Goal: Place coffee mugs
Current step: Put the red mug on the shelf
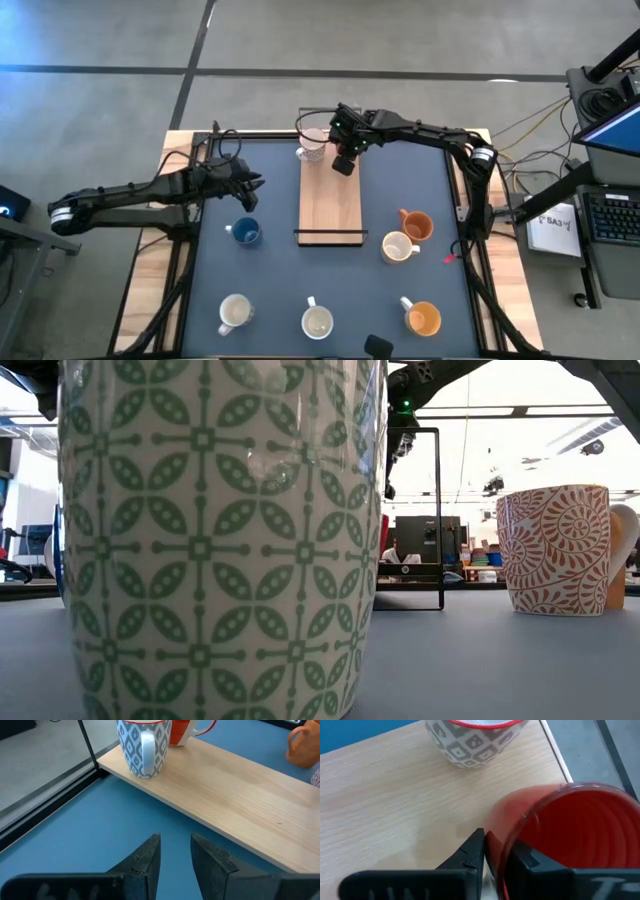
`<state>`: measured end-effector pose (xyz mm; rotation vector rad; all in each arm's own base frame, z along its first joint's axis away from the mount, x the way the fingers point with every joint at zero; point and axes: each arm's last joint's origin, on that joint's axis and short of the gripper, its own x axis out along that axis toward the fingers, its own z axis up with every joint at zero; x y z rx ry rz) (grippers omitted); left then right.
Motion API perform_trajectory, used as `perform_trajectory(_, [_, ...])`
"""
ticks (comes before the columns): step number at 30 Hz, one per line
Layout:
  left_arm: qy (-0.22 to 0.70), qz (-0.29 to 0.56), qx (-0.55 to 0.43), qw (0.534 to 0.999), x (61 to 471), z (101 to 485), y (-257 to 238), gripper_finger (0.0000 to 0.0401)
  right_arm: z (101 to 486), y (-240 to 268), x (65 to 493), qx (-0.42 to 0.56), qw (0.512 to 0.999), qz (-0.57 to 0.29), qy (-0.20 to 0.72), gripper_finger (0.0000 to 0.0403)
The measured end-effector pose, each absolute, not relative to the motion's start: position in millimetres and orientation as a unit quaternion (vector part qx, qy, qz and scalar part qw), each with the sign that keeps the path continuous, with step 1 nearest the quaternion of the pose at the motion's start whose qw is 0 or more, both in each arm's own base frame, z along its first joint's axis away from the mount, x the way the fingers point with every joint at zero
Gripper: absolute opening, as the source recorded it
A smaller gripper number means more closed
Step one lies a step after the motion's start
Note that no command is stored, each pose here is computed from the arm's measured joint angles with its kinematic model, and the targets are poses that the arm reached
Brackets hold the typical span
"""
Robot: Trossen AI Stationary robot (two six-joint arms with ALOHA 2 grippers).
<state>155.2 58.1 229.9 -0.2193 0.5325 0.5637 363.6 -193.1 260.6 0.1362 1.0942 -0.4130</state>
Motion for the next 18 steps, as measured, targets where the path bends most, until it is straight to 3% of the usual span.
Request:
perform_trajectory(7, [0.259, 0.274, -0.107, 0.920, 155, 230, 58, 0.0089, 262, -194, 365, 0.058, 0.838, -0.195, 0.507, 0.0081])
perform_trajectory(18, [0.259, 0.274, -0.107, 0.920, 155, 230, 58, 0.0089, 274, -195, 367, 0.053, 0.842, -0.198, 0.500, 0.0070])
